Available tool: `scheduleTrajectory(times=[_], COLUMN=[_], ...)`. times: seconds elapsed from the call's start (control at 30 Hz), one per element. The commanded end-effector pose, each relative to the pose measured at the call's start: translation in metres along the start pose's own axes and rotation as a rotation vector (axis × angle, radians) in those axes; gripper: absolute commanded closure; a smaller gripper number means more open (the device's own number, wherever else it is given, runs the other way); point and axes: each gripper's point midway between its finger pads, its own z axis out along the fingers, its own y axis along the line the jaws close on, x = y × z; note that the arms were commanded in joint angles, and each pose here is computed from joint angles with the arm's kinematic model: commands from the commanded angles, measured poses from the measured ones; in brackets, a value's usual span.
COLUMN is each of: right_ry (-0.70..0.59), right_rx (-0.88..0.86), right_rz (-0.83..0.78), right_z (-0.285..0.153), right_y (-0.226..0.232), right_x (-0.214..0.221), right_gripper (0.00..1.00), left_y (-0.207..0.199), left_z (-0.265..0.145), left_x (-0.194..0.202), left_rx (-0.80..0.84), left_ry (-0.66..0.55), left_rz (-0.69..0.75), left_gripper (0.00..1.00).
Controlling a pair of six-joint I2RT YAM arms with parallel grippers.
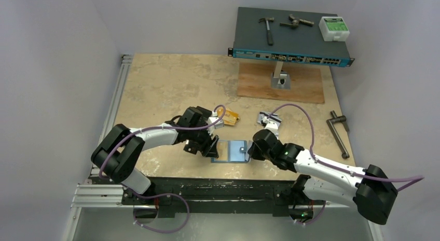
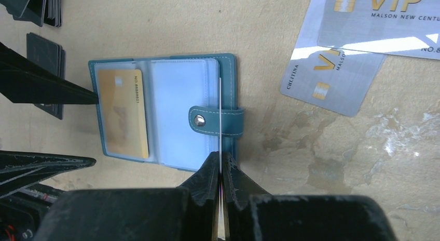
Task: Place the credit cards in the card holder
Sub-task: Turn over the card slot in the card holder.
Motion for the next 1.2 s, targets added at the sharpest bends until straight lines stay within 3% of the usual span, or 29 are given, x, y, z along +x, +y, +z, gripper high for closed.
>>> scheduleTrajectory(times=[0.0,0.43,1.17], right_ry=[-0.060,-0.074,-0.030], right_rx=[0.032,-0.083,-0.043], right_rz=[0.022,0.023,0.018], right_z=[-0.010,-0.012,0.003], right_y=[-0.004,0.018,0.002], right_x=[-0.016,-0.019,0.001], right_gripper=[1.00,1.00,1.00], left_y=[0.002,0.001,0.002], left_z=[-0.001,0.000,-0.001], left_x=[-0.017,-0.017,-0.017], left_rx=[0.002,0.006,0.011], left_ry=[-0.032,-0.028,-0.022], left_rz=[0.021,0.017,0.009], left_gripper=[0.36,0.37,0.38])
